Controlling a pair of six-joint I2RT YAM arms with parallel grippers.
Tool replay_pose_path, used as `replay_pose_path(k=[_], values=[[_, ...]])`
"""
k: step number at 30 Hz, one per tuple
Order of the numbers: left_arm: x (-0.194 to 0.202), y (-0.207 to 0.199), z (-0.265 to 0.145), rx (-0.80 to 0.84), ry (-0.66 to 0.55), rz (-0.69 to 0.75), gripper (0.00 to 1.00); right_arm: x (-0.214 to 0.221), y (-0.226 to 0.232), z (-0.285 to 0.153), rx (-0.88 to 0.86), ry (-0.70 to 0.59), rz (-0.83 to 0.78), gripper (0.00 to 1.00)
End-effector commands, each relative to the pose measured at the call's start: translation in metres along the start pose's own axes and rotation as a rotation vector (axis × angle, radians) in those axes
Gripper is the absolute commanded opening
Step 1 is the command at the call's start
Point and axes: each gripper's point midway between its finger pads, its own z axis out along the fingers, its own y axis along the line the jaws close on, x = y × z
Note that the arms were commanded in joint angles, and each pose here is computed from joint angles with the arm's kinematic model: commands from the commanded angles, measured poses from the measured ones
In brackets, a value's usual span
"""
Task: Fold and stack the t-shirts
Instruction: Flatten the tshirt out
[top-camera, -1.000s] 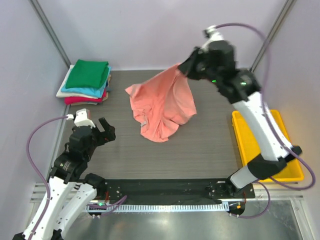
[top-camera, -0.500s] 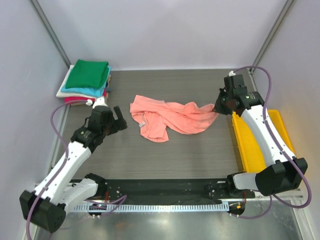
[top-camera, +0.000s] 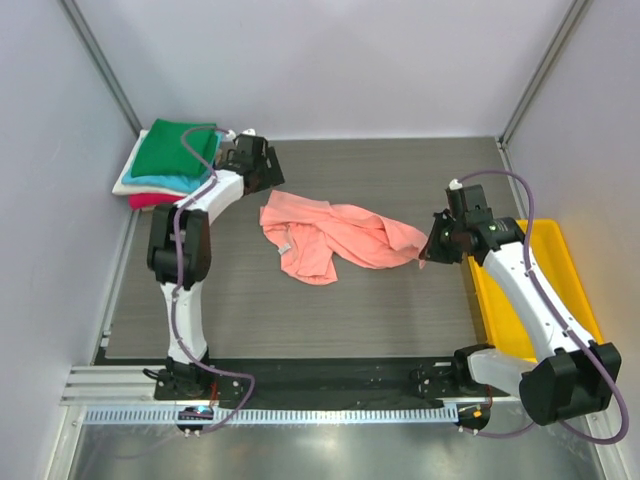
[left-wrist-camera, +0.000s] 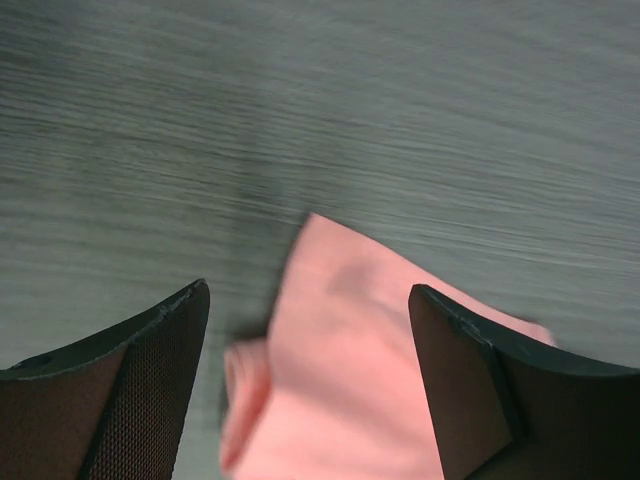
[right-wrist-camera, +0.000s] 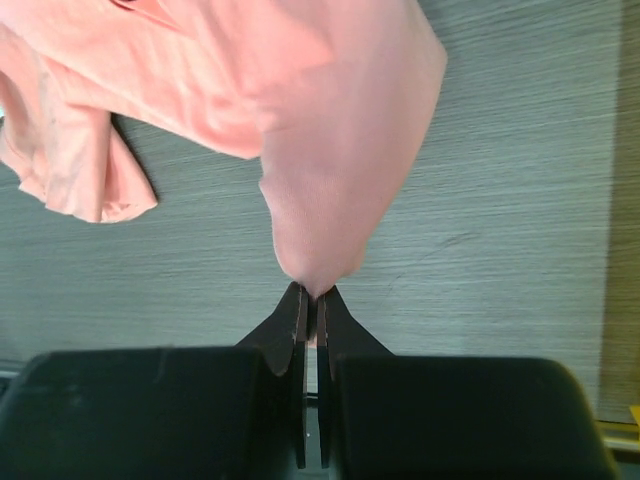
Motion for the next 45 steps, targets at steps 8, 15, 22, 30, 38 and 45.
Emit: replay_pose_path(k=[8,15,22,30,38,45], values=[[0.017,0.012,0.075,0.060,0.128,0.053,0.73,-0.009,0.015,-0.012,-0.092,-0.057,-0.048,0.01],[0.048,0.003,0.080,0.109,0.217,0.046,0.63,-0.015,0.015,-0.007,-0.075,-0.055,-0.045,0.01],[0.067,0.004,0.078,0.046,0.270,0.069,0.55,-0.018,0.017,-0.003,-0.077,-0.045,-0.049,0.01],[0.091,0.013,0.080,-0.086,0.302,0.127,0.32,-0.015,0.015,0.000,-0.071,-0.042,-0.044,0.01],[0.049,0.006,0.050,-0.079,0.204,0.149,0.00,-0.021,0.015,0.004,-0.059,-0.059,-0.024,0.01],[-0.061,-0.018,-0.084,0.019,-0.071,0.164,0.00,-0.076,0.043,-0.041,-0.128,-0.236,-0.061,0.01]])
